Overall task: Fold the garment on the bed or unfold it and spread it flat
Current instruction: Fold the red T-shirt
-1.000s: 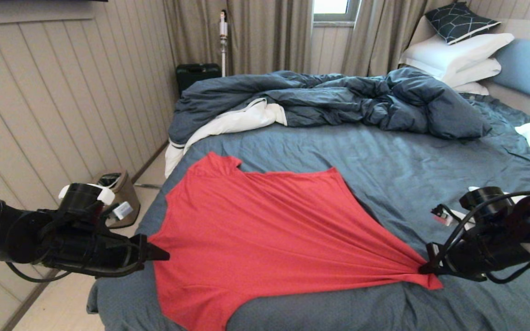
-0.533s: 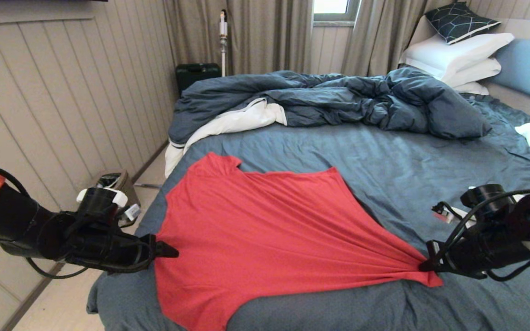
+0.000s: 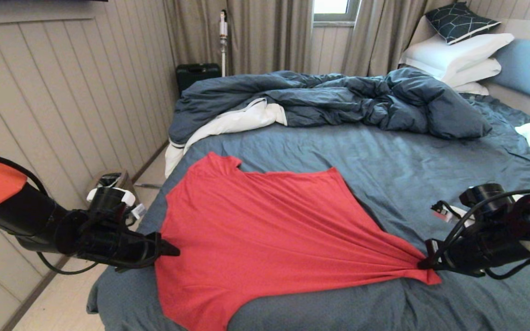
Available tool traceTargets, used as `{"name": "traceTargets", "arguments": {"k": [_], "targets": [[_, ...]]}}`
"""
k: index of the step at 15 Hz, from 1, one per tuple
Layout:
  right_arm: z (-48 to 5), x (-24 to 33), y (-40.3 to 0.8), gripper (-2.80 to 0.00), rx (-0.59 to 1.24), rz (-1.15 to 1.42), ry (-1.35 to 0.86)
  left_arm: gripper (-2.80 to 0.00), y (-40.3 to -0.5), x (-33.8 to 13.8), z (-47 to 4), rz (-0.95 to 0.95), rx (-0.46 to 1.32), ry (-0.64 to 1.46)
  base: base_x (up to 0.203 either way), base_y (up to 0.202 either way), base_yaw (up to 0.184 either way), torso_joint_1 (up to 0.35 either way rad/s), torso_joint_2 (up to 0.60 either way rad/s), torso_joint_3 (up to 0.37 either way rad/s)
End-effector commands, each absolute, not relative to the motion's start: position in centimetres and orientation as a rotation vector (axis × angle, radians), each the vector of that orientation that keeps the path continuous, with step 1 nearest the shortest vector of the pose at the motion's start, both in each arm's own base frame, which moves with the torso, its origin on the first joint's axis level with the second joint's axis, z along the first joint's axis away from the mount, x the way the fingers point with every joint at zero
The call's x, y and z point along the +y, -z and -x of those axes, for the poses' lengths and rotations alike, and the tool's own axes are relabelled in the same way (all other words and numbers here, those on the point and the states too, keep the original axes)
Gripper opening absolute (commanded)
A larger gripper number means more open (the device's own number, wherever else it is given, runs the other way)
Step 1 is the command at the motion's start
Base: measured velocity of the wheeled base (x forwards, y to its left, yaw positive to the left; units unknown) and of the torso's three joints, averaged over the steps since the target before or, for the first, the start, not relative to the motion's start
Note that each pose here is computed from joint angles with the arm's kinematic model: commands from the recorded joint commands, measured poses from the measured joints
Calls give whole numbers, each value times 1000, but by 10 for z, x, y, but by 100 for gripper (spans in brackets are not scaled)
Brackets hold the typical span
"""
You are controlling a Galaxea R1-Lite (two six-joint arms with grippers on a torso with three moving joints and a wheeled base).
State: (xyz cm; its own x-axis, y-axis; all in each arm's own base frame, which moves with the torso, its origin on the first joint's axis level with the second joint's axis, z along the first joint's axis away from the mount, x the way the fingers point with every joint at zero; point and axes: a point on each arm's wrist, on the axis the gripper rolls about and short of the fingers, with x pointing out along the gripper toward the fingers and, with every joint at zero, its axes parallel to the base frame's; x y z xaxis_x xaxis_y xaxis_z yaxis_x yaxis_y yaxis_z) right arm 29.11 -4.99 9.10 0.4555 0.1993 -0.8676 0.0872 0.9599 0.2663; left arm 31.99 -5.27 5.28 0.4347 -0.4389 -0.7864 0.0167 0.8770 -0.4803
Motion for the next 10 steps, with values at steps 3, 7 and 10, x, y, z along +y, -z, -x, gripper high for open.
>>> {"name": "traceTargets", "arguments": {"k": [3, 7, 10], "targets": [[-293, -50, -90, -280, 1093, -291, -73, -280, -56, -63, -318, 439, 1094, 320, 0, 0, 0, 0, 0, 0], [-293, -51, -89, -280, 1091, -292, -72, -280, -57, -70, -317, 435, 1096, 333, 0, 0, 0, 0, 0, 0], [-290, -51, -93, -280, 1077, -289, -71, -280, -62, -69, -314, 436, 1088, 332, 0, 0, 0, 0, 0, 0]]}}
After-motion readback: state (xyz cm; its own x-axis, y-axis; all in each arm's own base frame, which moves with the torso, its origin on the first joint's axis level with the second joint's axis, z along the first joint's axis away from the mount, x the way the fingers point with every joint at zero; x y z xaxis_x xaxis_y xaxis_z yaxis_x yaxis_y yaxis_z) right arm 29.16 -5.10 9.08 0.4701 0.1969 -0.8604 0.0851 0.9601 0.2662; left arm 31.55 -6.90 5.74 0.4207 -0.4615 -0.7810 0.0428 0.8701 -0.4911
